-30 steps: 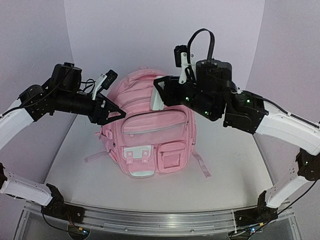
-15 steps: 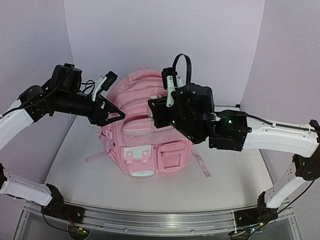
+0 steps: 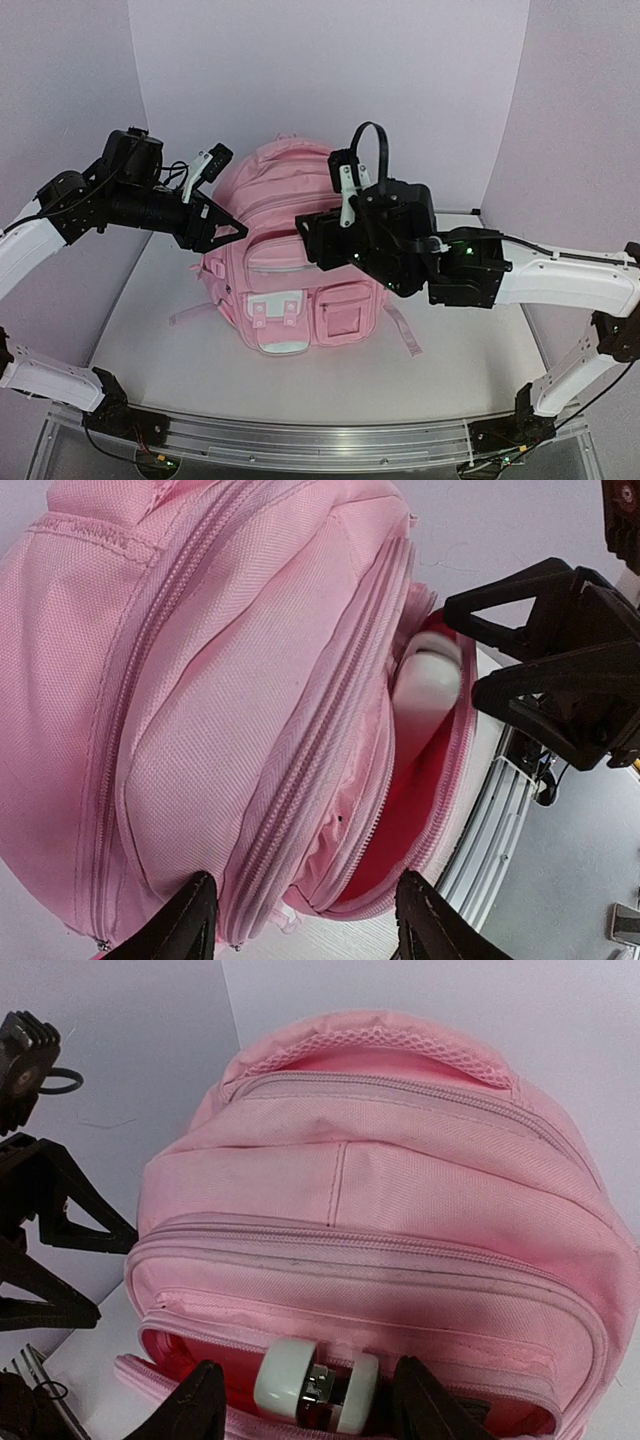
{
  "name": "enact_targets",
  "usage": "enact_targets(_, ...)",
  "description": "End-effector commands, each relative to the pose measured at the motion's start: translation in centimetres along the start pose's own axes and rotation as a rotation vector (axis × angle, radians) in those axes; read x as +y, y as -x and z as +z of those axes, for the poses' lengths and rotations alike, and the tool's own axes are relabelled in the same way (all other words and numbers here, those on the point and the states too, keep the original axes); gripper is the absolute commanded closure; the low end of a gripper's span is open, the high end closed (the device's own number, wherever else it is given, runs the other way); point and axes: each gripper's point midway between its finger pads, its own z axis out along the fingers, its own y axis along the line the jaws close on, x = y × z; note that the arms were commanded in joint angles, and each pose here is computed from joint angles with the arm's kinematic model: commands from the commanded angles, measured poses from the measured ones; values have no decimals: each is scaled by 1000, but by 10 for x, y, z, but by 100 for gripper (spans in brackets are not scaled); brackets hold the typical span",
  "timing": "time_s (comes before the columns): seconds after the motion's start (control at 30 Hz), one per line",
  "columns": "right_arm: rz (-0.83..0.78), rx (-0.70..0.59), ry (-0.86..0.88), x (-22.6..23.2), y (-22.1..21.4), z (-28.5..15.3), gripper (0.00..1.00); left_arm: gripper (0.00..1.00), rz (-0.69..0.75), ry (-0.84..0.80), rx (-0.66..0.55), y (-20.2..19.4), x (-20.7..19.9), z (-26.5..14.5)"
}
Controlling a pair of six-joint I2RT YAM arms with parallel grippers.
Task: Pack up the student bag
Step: Place the stationery in the student bag, then zip the student bag at the center of the board.
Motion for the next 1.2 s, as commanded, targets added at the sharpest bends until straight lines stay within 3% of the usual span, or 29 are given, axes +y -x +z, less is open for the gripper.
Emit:
enact_targets(0.0, 59, -49, 42, -2, 32, -24, 38, 38, 19, 30, -29, 7, 1, -9)
enact_targets(0.37, 88, -31, -56, -29, 41, -33, 24, 35, -59, 89, -46, 13, 12, -11)
enact_targets(0.73, 354, 73, 9, -104, 22, -36, 24, 35, -134, 117, -74, 15, 24, -15)
enact_targets(0.83, 376, 89, -29, -126, 8, -37, 26, 34, -107, 89, -85, 16, 18, -18)
enact_targets(0.97, 248, 169, -57, -140, -37, -34, 39, 33, -98, 112, -100, 20, 19, -26)
enact_targets(1.17, 83, 243, 114, -122, -89, -36, 57, 33, -145, 172, -73, 16, 33, -28)
